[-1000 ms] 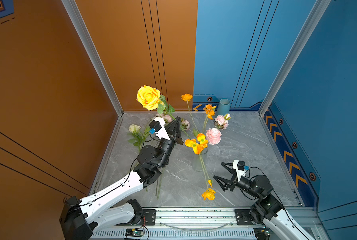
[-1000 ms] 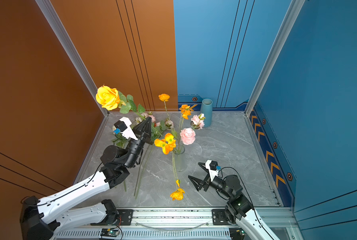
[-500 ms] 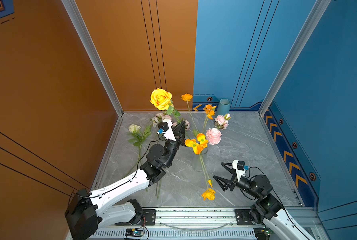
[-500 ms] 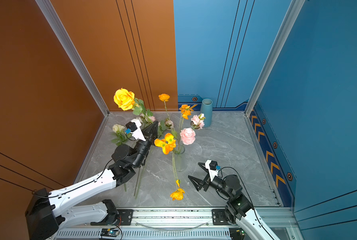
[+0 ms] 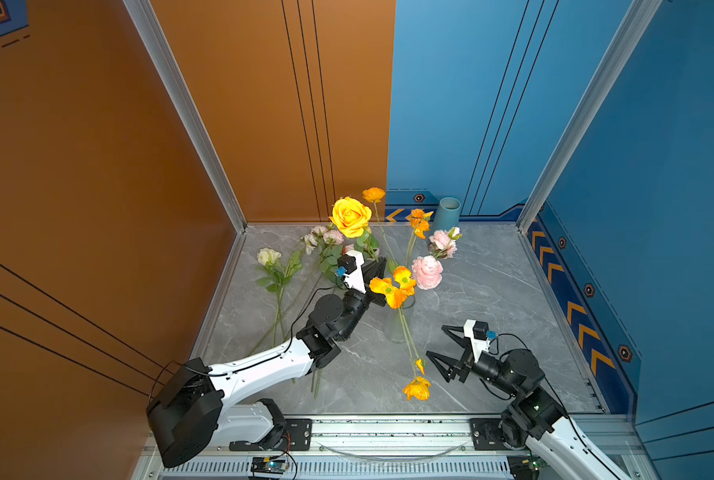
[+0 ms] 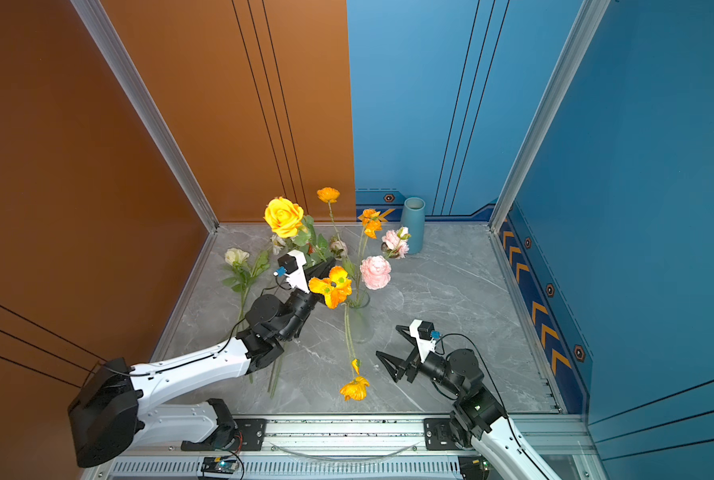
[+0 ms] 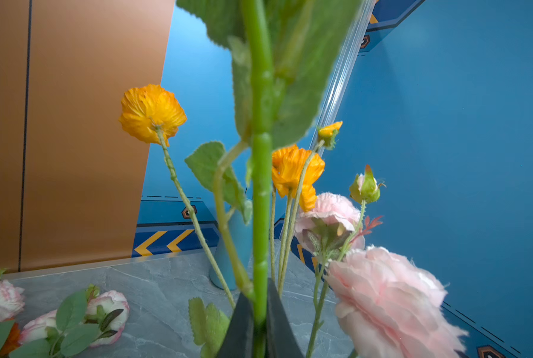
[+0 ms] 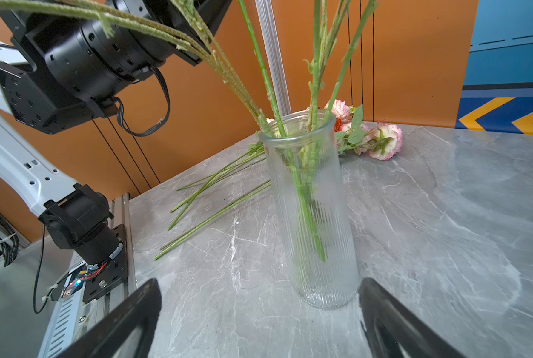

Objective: Arrange the flowers into the vase
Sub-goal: 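Carry the yellow rose over the glass vase and lower its stem in, then open the left gripper to release the yellow rose and draw back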

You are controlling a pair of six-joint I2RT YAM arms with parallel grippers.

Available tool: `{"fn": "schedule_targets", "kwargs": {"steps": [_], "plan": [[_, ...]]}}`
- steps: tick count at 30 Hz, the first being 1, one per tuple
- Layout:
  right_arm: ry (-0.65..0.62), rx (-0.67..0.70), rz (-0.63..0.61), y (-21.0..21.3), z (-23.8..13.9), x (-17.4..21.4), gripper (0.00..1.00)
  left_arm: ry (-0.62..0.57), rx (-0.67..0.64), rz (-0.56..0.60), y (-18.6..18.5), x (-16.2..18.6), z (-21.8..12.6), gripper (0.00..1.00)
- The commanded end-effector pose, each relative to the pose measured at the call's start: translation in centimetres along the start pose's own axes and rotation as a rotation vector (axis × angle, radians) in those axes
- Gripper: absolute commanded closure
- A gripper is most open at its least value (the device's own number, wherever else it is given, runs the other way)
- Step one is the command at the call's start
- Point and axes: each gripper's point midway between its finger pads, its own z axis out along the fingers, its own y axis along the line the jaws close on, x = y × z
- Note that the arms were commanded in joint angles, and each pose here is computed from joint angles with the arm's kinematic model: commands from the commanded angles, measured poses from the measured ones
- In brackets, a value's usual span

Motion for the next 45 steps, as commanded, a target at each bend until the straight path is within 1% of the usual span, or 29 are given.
{"fn": "schedule_targets", "kwargs": {"steps": [1, 3, 6, 10, 13, 15, 16, 19, 21, 22, 26, 30, 31, 34, 35, 42, 45], "plan": [[-0.025, -0.016, -0.002, 0.3, 0.0, -0.7, 0.00, -0.027, 0.062, -0.017, -1.2, 0.3, -0.4, 0.90], [-0.025, -0.016, -0.002, 0.3, 0.0, -0.7, 0.00, -0.025, 0.068, -0.023, -1.2, 1.0, -0.5, 0.86], [-0.020, -0.015, 0.001, 0.2, 0.0, -0.6, 0.00, -0.017, 0.077, -0.031, -1.3, 1.9, -0.5, 0.85], [-0.019, -0.015, 0.001, 0.2, 0.0, -0.6, 0.00, 0.001, 0.094, -0.028, -1.7, 2.8, -0.3, 0.79], [-0.020, -0.012, -0.001, 0.2, 0.0, -0.6, 0.00, 0.003, 0.089, -0.023, -1.7, 2.9, -0.2, 0.77], [-0.019, -0.011, 0.000, 0.2, 0.1, -0.6, 0.00, 0.002, 0.085, -0.018, -1.6, 2.9, -0.2, 0.73], [-0.019, -0.012, 0.000, 0.2, 0.1, -0.6, 0.00, 0.004, 0.082, -0.015, -1.6, 3.0, -0.3, 0.68], [-0.018, -0.011, 0.000, 0.2, 0.1, -0.6, 0.00, 0.008, 0.067, -0.021, -1.2, 3.1, -0.7, 0.46], [-0.019, -0.012, -0.001, 0.2, 0.1, -0.6, 0.00, 0.022, 0.057, -0.020, -0.8, 3.4, -1.2, 0.35], [-0.019, -0.012, -0.001, 0.2, 0.1, -0.6, 0.00, 0.037, 0.050, -0.010, -0.7, 3.7, -1.4, 0.26], [-0.018, -0.012, -0.001, 0.2, 0.0, -0.6, 0.00, 0.068, 0.007, 0.025, 0.3, 4.0, -2.6, 0.15], [-0.018, -0.011, 0.000, 0.2, 0.1, -0.6, 0.00, 0.078, -0.010, 0.045, 1.1, 3.6, -3.6, 0.15], [-0.018, -0.011, 0.000, 0.2, 0.0, -0.6, 0.00, 0.086, -0.013, 0.050, 1.3, 3.5, -3.8, 0.09], [-0.016, -0.005, 0.000, 0.0, 0.1, -0.5, 0.00, 0.104, -0.011, 0.068, 1.5, 3.0, -4.4, 0.03], [-0.018, -0.006, 0.000, 0.1, 0.0, -0.6, 0.00, 0.112, -0.011, 0.072, 1.5, 2.9, -4.6, 0.02], [-0.019, -0.003, -0.001, 0.1, 0.0, -0.6, 0.00, 0.202, -0.064, 0.138, 3.1, 2.2, -7.3, 0.02], [-0.019, -0.002, 0.000, 0.0, 0.0, -0.6, 0.00, 0.241, -0.143, 0.154, 4.9, 1.7, -9.3, 0.02]]}}
